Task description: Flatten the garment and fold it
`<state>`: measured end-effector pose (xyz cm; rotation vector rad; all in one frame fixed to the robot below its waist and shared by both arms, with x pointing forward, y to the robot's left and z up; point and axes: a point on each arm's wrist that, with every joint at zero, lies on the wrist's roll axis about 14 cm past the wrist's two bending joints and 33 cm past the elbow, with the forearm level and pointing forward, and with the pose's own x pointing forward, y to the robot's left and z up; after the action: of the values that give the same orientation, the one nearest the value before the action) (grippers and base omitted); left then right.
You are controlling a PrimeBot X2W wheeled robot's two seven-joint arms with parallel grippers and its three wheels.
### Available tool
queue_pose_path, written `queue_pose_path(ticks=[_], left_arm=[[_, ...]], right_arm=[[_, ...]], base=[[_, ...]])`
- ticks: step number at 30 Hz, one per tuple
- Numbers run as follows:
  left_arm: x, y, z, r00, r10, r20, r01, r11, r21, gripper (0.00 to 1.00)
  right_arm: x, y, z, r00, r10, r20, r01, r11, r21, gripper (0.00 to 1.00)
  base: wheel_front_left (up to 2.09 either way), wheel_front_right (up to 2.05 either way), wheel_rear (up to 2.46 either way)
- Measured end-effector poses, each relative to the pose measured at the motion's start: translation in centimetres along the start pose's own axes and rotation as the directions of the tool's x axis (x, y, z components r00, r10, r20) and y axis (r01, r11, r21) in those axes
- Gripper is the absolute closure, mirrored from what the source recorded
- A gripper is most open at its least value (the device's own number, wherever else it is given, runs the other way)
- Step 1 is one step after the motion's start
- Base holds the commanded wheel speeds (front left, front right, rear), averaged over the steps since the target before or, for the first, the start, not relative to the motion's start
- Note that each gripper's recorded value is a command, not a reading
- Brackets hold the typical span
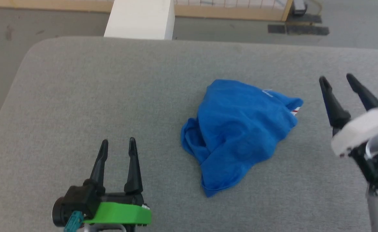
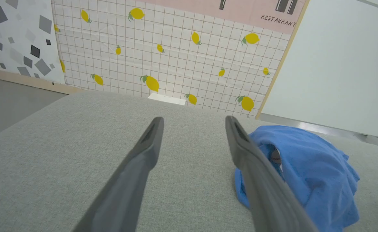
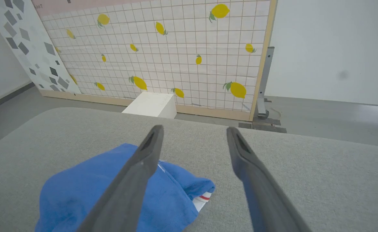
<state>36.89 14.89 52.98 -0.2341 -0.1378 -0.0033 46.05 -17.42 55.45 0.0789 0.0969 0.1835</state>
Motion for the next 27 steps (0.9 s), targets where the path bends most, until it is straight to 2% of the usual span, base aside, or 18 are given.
queue_pose_path(ticks=[3, 5, 8, 12, 15, 20, 21, 23, 24, 27], left_arm=[[0.5, 0.3, -0.6, 1.0, 0.007, -0.013, -0.007, 1.0, -0.001, 0.0], [0.7, 0.5, -1.0, 1.0, 0.013, -0.024, -0.013, 1.0, 0.002, 0.0], [1.2, 0.6, -1.5, 0.999, 0.017, -0.034, -0.017, 1.0, -0.001, 0.0], [1.7, 0.8, -2.1, 0.998, 0.026, -0.049, -0.026, 1.0, -0.003, 0.0], [1.9, 1.3, -2.7, 0.997, 0.04, -0.065, -0.04, 0.999, 0.001, 0.0], [1.8, 2.0, -3.5, 0.994, 0.066, -0.091, -0.066, 0.998, 0.006, 0.0], [1.8, 2.2, -3.7, 0.993, 0.074, -0.095, -0.073, 0.997, 0.009, 0.0], [1.9, 2.3, -3.8, 0.992, 0.078, -0.099, -0.078, 0.997, 0.012, 0.0], [1.9, 2.4, -3.9, 0.992, 0.079, -0.101, -0.078, 0.997, 0.012, 0.0], [1.9, 2.3, -3.8, 0.992, 0.078, -0.099, -0.077, 0.997, 0.013, 0.0]], right_arm=[[2.1, 0.5, -1.8, 0.992, 0.045, -0.114, -0.043, 0.999, 0.024, 0.0], [3.3, 1.1, -3.6, 0.974, 0.082, -0.213, -0.078, 0.997, 0.027, 0.0], [4.4, 1.6, -6.5, 0.93, 0.113, -0.35, -0.122, 0.993, -0.002, 0.0], [4.8, 2.2, -10.8, 0.846, 0.139, -0.514, -0.178, 0.984, -0.028, 0.0], [4.9, 2.4, -13.3, 0.799, 0.149, -0.583, -0.209, 0.977, -0.036, 0.0], [5.1, 2.8, -16.1, 0.748, 0.167, -0.643, -0.216, 0.976, 0.002, 0.0], [5.2, 2.9, -16.4, 0.742, 0.169, -0.649, -0.215, 0.977, 0.009, 0.4], [5.3, 2.9, -16.7, 0.742, 0.173, -0.647, -0.216, 0.976, 0.013, 0.87], [5.4, 2.9, -16.5, 0.75, 0.173, -0.639, -0.213, 0.977, 0.015, 1.0], [5.6, 2.9, -15.8, 0.769, 0.172, -0.615, -0.207, 0.978, 0.014, 1.0]], base=[[0.0, 0.0, 0.0], [0.0, 0.0, 0.0], [0.0, 0.0, 0.0], [0.0, 0.0, 0.0], [0.0, 0.0, 0.0], [0.0, 0.0, 0.0], [0.0, 0.0, 0.0], [0.0, 0.0, 0.0], [0.0, 0.0, 0.0], [0.0, 0.0, 0.0]])
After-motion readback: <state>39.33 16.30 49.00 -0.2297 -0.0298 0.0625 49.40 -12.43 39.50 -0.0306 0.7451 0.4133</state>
